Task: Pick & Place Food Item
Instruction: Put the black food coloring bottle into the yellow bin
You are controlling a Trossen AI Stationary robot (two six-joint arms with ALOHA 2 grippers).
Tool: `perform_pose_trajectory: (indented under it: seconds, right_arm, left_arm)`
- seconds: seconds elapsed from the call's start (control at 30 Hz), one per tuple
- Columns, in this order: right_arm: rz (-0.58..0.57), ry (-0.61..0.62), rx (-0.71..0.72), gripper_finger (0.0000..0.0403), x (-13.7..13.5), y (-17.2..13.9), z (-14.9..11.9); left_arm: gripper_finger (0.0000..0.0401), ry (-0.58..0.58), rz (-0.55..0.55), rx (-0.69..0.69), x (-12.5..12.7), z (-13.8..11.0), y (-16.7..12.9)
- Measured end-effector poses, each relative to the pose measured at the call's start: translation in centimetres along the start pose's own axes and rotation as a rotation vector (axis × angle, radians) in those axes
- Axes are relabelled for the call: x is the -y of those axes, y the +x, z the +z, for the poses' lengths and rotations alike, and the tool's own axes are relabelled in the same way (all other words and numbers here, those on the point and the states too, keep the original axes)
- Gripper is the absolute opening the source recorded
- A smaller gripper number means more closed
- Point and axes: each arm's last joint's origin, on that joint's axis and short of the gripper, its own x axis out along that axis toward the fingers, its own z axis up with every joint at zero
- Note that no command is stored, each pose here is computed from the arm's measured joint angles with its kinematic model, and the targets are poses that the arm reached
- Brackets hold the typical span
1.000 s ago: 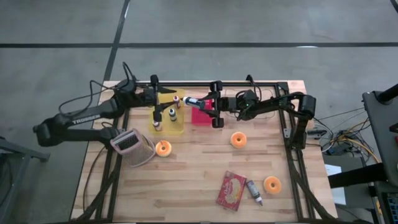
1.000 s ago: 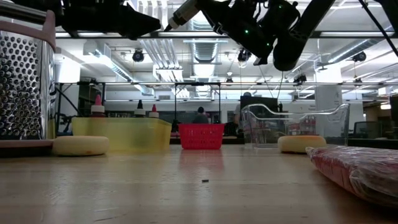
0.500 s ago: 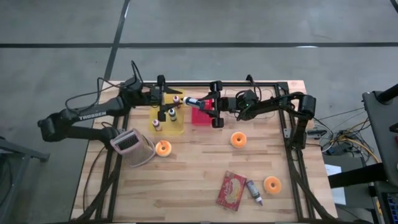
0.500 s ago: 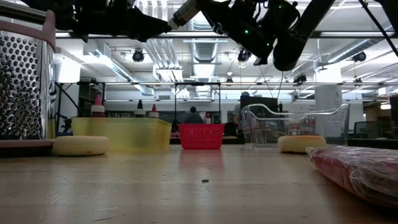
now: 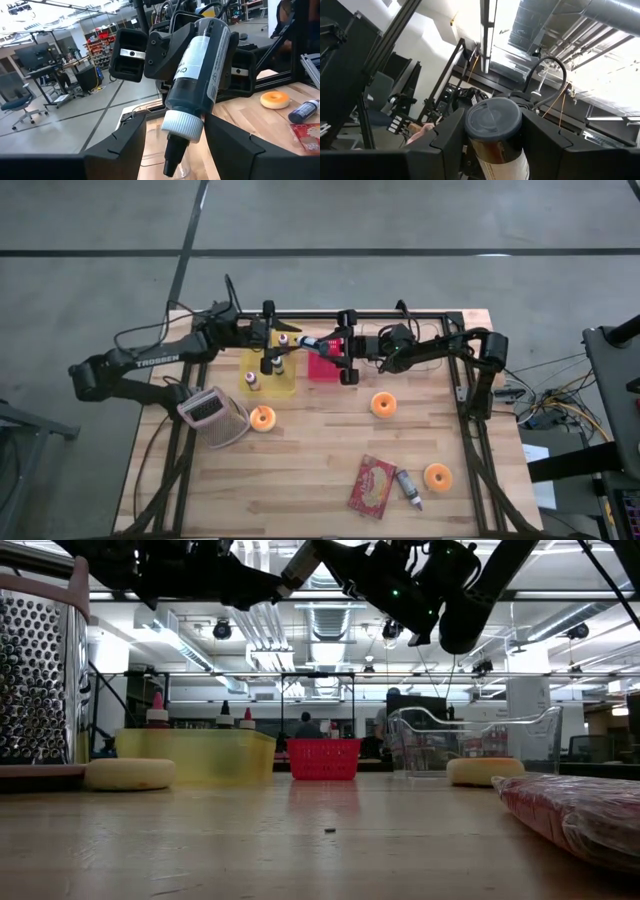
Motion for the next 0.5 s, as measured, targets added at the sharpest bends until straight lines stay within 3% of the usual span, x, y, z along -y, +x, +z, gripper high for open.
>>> perform_pose_trajectory:
  seconds: [0.5]
  right_arm:
    - [0.004,0.002,0.002,0.0161,-0.01,0.0,0.01]
  left_arm:
    - [0.0204,-0.009,-0.036,-0.011,0.05,-0.14,0.15]
